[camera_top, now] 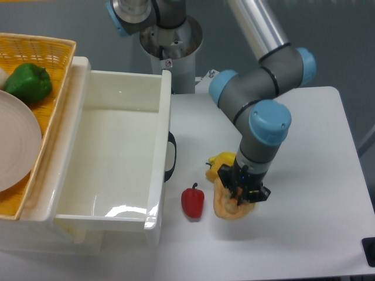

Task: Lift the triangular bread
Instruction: 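Lift the gripped bread slice up off the table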

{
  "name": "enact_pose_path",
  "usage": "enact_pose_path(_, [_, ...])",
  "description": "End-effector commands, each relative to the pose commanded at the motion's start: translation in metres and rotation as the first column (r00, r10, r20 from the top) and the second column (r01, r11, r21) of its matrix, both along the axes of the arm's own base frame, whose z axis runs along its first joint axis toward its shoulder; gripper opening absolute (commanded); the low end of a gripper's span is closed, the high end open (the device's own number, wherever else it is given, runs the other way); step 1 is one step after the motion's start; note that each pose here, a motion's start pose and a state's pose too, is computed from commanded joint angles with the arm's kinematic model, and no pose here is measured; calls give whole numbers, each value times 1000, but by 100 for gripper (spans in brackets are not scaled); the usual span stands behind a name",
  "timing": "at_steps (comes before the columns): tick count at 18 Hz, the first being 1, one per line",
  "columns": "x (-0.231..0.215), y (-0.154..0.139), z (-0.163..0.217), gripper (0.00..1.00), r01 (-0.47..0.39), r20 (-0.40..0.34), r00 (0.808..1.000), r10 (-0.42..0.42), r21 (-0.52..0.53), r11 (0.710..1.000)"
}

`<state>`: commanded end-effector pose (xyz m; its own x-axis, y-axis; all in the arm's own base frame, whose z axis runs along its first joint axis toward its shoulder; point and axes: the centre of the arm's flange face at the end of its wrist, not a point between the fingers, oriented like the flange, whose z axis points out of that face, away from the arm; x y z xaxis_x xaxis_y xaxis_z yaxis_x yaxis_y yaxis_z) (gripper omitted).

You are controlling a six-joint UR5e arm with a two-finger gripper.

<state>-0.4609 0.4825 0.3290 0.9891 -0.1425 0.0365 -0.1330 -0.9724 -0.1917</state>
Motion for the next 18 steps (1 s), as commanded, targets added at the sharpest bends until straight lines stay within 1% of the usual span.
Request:
enact_pose_path(2, [11, -6, 1, 25, 11, 25, 1000, -11, -11, 1000])
enact_pose_path(4, [18, -12, 11, 25, 12, 26, 1000, -12, -8, 1000])
enact_pose_path(5, [20, -15, 11, 25, 19, 43, 999, -18, -19, 1000])
enact_pose_path(6, [21, -18, 11, 25, 37, 60, 998, -35, -29, 999])
enact_pose_path(10, [31, -31, 24, 25, 107, 88, 991, -103, -45, 993])
enact_pose_path(15, [33, -32, 22, 25, 181, 83, 981, -177, -45, 982])
enact_pose_path(18, [34, -33, 23, 25, 191, 74, 980, -187, -62, 980])
